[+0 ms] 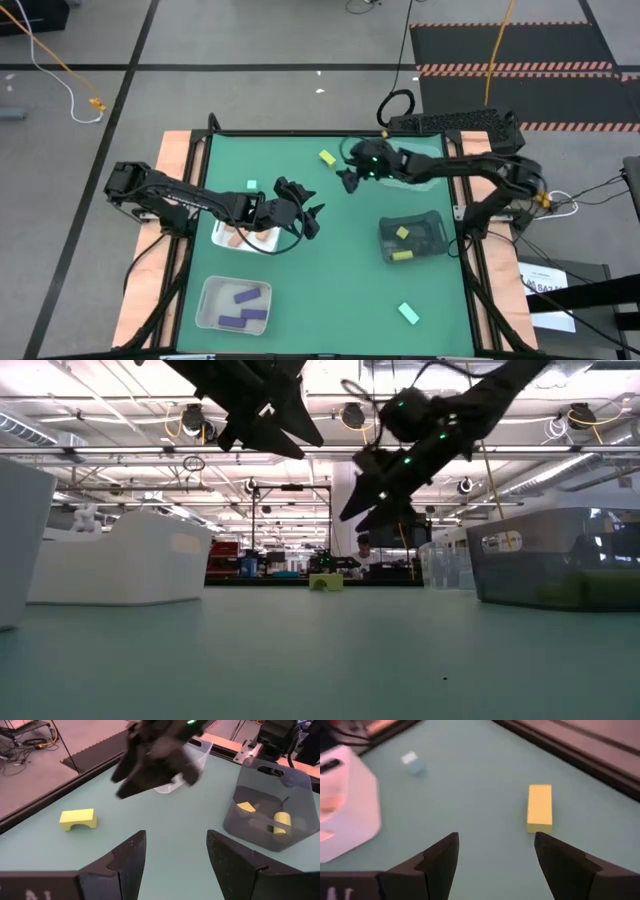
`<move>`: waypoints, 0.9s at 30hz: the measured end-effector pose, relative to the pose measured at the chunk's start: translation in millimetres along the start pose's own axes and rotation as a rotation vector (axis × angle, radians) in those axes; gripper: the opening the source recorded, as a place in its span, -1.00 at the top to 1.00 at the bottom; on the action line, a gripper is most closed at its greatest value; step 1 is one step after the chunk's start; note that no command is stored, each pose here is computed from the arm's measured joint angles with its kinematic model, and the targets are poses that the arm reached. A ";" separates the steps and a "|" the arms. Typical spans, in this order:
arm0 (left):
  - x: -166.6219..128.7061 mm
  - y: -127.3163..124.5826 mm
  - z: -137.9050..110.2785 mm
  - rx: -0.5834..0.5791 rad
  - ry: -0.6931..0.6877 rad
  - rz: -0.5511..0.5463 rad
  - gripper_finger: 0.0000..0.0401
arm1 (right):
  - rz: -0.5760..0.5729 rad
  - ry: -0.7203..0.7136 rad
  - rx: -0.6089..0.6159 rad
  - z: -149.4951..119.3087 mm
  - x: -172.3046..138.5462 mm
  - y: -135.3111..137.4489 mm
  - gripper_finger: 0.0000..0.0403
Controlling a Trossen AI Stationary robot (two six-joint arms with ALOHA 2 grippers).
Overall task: Sort & place blocks by color
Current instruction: Put the green block into the black bin
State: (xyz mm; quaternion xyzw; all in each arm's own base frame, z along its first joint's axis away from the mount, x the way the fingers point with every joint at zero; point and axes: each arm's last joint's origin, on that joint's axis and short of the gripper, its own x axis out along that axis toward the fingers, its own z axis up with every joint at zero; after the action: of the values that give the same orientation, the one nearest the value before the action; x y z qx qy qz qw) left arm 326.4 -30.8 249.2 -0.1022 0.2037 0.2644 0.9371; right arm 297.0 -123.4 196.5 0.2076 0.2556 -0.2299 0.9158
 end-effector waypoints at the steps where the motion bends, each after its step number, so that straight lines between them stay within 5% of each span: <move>1: 0.0 0.0 0.0 0.000 0.000 0.000 -0.04 | -0.013 0.018 0.008 2.2 6.3 -2.2 -0.26; 13: -0.3 -0.6 -0.4 0.006 0.005 -0.010 -0.04 | -0.095 0.119 -0.035 28.2 65.5 -20.6 -0.26; 27: -0.3 0.9 -4.0 0.039 0.039 0.000 -0.04 | -0.158 0.189 0.005 15.4 106.5 -51.3 -0.26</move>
State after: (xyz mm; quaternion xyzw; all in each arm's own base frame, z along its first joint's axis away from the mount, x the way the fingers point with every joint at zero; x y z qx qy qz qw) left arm 324.3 -31.4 245.7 -0.0890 0.2272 0.2584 0.9347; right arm 357.0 -206.1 135.0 0.2098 0.3560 -0.2813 0.8661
